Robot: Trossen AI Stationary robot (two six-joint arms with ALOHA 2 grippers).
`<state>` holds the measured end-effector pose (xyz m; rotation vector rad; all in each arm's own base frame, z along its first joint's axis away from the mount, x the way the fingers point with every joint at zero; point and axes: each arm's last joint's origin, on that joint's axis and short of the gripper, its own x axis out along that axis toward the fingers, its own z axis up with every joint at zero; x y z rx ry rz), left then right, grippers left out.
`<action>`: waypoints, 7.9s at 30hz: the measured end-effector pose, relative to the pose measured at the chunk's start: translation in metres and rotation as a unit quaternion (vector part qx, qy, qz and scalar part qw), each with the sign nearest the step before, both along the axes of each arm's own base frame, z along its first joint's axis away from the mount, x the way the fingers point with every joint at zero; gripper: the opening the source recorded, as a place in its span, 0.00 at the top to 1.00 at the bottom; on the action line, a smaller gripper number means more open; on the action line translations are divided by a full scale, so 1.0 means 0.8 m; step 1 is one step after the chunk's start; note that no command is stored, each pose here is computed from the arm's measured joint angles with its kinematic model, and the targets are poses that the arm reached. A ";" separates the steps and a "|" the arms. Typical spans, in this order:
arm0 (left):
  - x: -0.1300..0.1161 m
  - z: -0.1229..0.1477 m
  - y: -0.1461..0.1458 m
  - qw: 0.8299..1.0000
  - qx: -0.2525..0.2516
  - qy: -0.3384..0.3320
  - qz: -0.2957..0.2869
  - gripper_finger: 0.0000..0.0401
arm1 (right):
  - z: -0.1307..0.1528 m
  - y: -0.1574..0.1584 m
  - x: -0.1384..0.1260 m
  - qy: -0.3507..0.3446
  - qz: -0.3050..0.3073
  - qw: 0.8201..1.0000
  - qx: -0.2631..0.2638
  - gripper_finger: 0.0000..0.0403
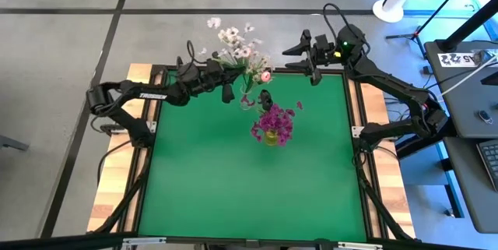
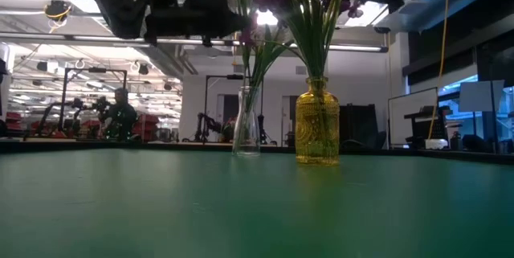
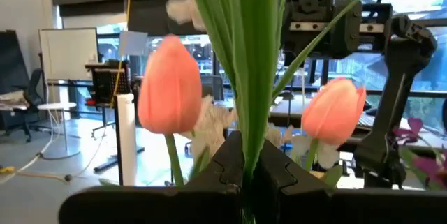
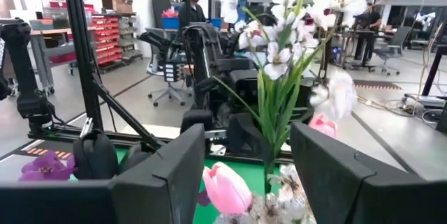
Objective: Sort flowers into vase by color
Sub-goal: Put the white flowers into the transparent vase, then return to Home Position
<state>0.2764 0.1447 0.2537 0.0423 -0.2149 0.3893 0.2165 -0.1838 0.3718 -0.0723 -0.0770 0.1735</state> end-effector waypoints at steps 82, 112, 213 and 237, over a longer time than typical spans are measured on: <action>-0.091 0.000 -0.054 0.926 -0.165 0.336 0.052 0.43 | -0.020 -0.004 -0.003 0.053 0.002 0.997 0.063 0.48; -0.216 -0.028 -0.137 0.991 -0.127 0.029 -0.015 0.96 | -0.168 0.113 -0.153 -0.064 -0.244 0.966 0.064 0.48; -0.227 -0.108 -0.153 0.976 -0.190 0.044 -0.095 1.00 | -0.253 0.234 -0.148 0.017 -0.154 0.987 -0.038 0.95; -0.227 -0.108 -0.153 0.976 -0.190 0.044 -0.094 1.00 | -0.253 0.234 -0.148 0.017 -0.154 0.987 -0.038 0.95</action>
